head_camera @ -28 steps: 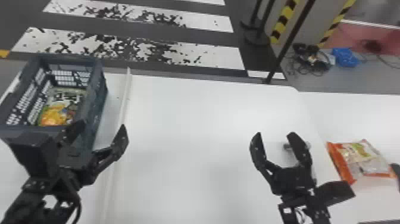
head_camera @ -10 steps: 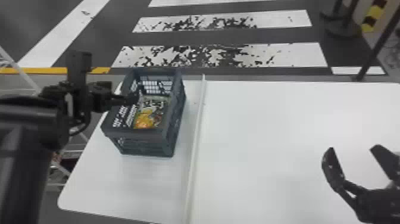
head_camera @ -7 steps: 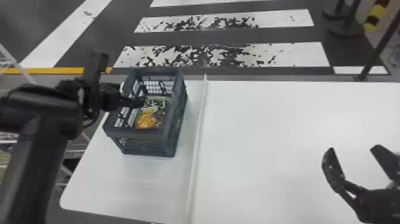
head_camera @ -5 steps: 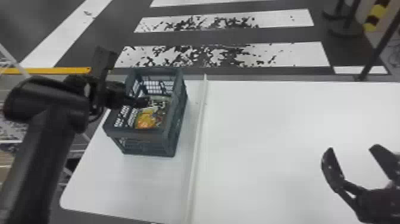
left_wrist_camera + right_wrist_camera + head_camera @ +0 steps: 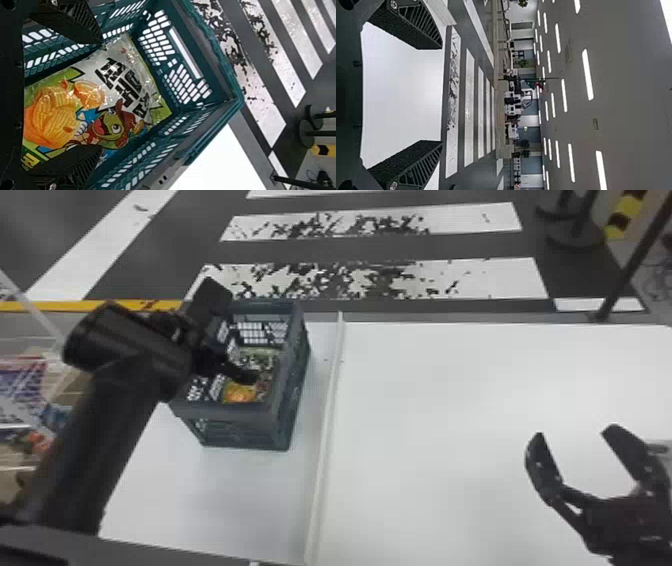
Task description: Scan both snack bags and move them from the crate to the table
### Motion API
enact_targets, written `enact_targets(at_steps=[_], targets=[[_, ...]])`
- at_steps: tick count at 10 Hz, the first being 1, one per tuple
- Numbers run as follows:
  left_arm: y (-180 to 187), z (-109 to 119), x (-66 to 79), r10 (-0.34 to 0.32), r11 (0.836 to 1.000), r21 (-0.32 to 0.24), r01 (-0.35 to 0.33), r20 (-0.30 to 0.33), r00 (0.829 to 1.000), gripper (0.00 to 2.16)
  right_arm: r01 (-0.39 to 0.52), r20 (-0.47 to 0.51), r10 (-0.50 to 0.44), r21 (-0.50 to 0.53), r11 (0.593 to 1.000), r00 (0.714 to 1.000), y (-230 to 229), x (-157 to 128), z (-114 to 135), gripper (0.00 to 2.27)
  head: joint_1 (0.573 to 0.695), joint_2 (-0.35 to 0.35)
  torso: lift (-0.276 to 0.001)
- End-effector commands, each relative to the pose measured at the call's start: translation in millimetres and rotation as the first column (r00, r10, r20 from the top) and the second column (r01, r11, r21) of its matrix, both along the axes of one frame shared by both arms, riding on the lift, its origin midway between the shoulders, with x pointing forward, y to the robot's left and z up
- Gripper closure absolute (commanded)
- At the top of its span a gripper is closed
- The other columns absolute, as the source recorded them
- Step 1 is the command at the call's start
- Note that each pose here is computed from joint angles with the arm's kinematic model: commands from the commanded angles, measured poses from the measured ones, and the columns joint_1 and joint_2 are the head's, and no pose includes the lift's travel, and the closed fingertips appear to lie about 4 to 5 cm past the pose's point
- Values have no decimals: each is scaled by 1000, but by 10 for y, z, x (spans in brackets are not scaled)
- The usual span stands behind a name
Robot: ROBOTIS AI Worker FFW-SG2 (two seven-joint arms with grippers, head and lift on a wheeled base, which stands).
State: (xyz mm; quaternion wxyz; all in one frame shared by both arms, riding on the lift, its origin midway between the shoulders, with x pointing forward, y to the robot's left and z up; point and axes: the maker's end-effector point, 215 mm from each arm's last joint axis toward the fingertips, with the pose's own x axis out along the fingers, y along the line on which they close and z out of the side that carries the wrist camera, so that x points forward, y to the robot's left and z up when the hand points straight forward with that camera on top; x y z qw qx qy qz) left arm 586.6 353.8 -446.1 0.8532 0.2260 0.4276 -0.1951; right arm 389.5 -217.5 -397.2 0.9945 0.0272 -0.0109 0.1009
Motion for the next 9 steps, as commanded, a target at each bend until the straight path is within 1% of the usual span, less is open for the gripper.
enact_targets(at_steps=[1,2,3,4,5,7,8,9], targets=[[-56,-231,-33,-25,998,52,28,-56,998,53,-13,-10,13,0,1000,1000,52,34,-28,73,695,154,-88],[-156,-355,-20,-50,996,70,56,-83,995,53,-25,-13,25,1,1000,1000,104,48,-36,73,695,154,-88],[-249,-449,-3,-60,995,71,68,-109,992,53,-28,-15,28,1,1000,999,118,56,-43,73,695,151,-88],[-311,-540,7,-77,991,97,89,-124,989,53,-32,-20,32,0,999,999,128,60,-56,73,695,147,-88],[-321,-584,11,-80,990,109,94,-130,988,53,-33,-23,33,3,999,999,132,59,-65,73,695,139,-88],[-309,-741,-45,-75,988,118,95,-161,984,53,-33,-25,33,2,999,999,120,70,-79,73,695,131,-88],[-292,-795,-58,-79,987,124,100,-163,983,53,-35,-28,35,3,999,999,133,68,-98,76,695,132,-88],[-317,-876,-67,-97,986,122,117,-163,982,191,-34,-29,34,5,999,999,125,65,-104,76,695,133,-88]])
